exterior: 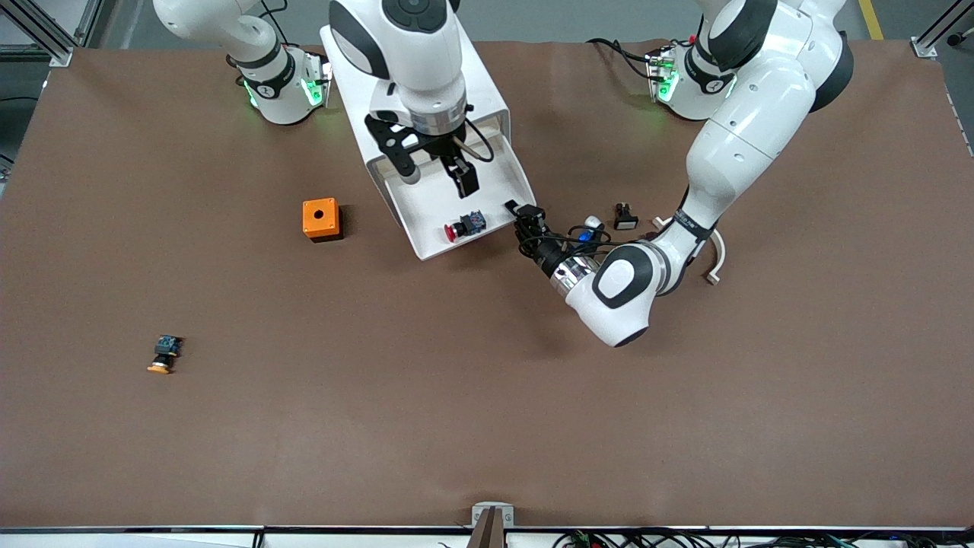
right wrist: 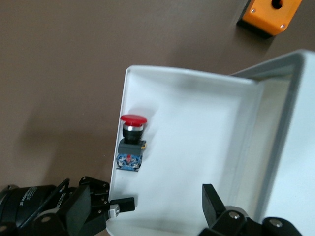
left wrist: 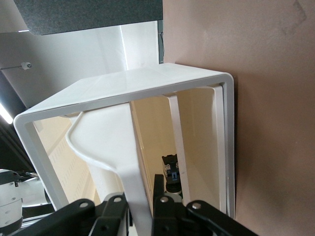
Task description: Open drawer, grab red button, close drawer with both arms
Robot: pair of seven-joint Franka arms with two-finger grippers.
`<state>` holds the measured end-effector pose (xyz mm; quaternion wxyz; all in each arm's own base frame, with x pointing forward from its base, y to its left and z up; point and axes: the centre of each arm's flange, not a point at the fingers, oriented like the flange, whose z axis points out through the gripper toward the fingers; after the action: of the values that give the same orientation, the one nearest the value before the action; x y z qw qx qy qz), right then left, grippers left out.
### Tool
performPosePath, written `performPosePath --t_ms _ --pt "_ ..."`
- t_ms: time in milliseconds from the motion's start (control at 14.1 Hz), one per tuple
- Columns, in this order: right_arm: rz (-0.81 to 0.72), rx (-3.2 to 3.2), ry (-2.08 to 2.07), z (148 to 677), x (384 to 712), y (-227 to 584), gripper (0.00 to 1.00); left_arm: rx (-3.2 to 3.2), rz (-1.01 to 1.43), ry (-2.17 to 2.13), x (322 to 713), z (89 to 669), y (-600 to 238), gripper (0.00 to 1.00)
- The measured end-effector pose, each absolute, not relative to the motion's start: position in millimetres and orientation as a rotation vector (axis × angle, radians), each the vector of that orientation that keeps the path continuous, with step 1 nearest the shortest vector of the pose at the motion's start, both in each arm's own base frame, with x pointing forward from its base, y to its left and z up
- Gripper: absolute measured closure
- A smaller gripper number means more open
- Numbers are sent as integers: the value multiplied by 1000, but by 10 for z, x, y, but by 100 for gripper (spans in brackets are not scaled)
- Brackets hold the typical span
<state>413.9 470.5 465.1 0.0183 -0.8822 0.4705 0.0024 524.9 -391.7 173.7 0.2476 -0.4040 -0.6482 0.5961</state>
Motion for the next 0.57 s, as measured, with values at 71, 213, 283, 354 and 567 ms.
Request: performPosePath --t_ms 71,213,283,354,567 --pt "4 -2736 1448 4594 4128 4768 0 -1102 1625 -1771 5254 1736 -3916 82" --pt "-2 -2735 1421 4486 4094 4882 0 -1111 1632 -1817 5336 1725 -3885 65" --pt "-8 -2732 1411 4434 4092 4925 0 -1124 1642 -1841 5398 1729 -3852 56" --pt "-14 -2731 1404 4393 4098 4950 0 -1156 1662 -1855 5462 1750 -3816 44" --pt "-47 -2736 1408 4281 4172 4942 0 -1334 1755 -1852 5656 1868 -3715 15"
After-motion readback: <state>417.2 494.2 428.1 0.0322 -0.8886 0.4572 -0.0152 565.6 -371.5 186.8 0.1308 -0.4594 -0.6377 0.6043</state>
